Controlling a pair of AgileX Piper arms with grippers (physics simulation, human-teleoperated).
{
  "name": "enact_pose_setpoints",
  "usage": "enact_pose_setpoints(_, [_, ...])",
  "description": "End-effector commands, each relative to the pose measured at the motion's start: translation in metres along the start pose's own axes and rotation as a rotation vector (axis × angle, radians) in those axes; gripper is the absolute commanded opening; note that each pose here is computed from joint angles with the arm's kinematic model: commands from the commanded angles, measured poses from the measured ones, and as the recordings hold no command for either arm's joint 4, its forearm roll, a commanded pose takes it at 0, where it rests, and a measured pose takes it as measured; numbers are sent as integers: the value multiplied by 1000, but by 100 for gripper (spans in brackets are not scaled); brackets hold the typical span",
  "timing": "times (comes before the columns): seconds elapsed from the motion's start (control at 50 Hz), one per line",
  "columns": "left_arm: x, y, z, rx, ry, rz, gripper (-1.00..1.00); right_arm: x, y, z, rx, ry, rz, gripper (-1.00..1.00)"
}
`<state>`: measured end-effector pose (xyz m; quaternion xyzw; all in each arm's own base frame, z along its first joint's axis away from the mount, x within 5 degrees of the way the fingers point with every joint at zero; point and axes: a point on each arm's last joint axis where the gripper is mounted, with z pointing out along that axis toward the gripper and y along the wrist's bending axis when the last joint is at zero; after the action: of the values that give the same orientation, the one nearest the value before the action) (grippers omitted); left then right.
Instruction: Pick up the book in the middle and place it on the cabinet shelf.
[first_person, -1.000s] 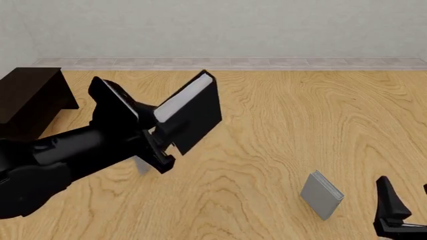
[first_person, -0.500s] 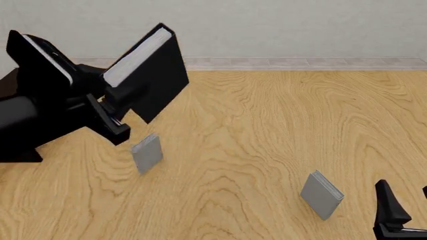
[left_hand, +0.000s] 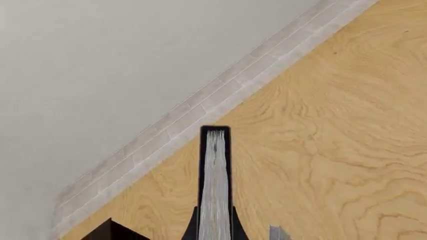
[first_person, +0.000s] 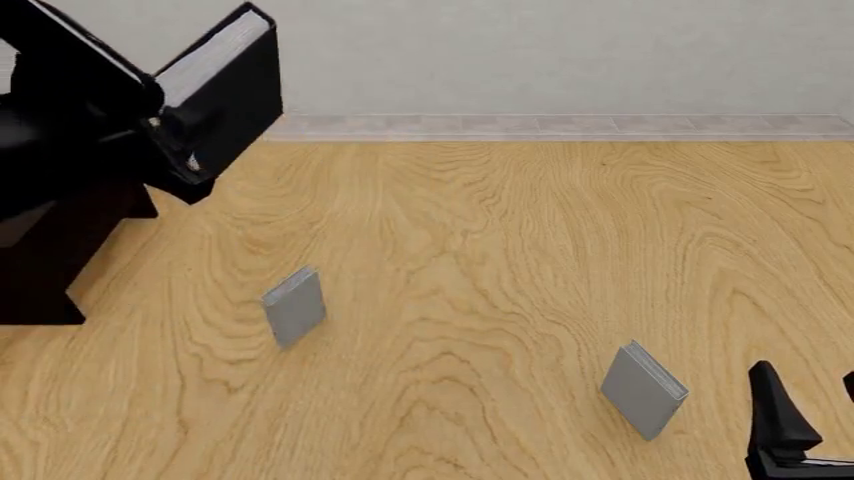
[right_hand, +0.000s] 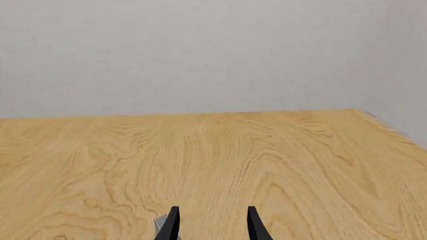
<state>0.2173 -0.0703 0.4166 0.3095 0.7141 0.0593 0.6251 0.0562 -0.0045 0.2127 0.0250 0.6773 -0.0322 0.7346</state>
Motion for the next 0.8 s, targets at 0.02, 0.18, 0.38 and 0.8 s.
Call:
enact_pose_setpoints(0.02, [5, 40, 32, -109, 90, 85, -100, 0, 0, 0, -3, 0, 0, 100])
enact_pose_setpoints(0.18, [35, 70, 71, -157, 211, 161, -100, 0, 0, 0, -2, -1, 0, 100])
enact_pose_setpoints(0.38, [51, 88, 76, -209, 247, 242, -100, 0, 0, 0, -1, 1, 1, 100])
enact_pose_setpoints(0.8, [95, 146, 88, -354, 350, 247, -100, 0, 0, 0, 0, 1, -1, 100])
